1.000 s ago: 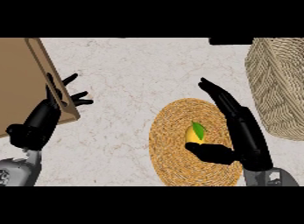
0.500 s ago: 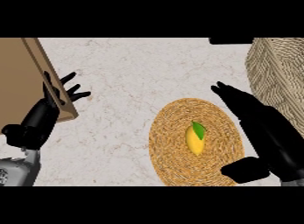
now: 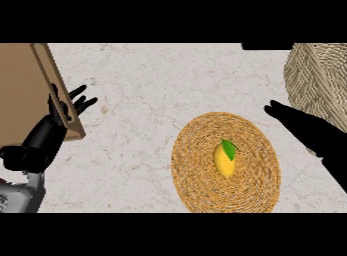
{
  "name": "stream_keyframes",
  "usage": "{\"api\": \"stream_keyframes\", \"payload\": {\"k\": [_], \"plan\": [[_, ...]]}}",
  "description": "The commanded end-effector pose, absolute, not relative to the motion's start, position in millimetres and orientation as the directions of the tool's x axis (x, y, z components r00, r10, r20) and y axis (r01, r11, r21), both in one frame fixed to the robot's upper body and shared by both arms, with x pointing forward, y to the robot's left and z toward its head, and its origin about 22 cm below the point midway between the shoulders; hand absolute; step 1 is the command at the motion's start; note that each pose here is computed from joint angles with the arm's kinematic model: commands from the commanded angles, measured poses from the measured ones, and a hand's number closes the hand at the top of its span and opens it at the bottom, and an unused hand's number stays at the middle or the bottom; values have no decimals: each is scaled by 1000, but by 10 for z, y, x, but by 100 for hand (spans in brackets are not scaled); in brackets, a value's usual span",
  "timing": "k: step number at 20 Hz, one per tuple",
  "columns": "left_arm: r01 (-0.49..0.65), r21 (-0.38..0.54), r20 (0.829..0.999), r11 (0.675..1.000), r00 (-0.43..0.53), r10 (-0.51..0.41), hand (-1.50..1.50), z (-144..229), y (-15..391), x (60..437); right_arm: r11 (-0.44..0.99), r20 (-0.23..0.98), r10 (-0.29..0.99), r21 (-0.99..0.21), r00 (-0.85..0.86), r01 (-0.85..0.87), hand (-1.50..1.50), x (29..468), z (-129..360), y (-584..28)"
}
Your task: Pick the lemon from the placemat and place it in the basket
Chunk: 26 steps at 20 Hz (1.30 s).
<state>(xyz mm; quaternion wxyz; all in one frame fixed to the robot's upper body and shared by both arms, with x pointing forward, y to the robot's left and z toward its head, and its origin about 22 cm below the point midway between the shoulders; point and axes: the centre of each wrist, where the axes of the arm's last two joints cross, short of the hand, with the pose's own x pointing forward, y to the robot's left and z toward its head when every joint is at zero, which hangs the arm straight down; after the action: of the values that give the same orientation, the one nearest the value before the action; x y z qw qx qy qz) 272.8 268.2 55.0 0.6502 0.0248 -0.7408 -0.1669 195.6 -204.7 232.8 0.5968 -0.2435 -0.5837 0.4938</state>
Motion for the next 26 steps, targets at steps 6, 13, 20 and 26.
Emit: {"api": "stream_keyframes", "payload": {"k": [6,13,20,26], "plan": [[180,281,954,943,-154,-255,0,671,2619,2906,397,437,896,-865,-73,-307,-150,1834,2235,-2217],[191,267,959,945,-153,-240,0,713,2446,2889,451,489,868,-849,-85,-274,-150,1964,1750,-1982],[181,277,955,944,-163,-249,0,471,2666,2726,457,487,868,-860,-97,-227,-150,2120,1223,-2097],[184,273,956,944,-158,-246,0,663,2735,2722,463,488,869,-860,-79,-214,-150,2179,1002,-2103]]}}
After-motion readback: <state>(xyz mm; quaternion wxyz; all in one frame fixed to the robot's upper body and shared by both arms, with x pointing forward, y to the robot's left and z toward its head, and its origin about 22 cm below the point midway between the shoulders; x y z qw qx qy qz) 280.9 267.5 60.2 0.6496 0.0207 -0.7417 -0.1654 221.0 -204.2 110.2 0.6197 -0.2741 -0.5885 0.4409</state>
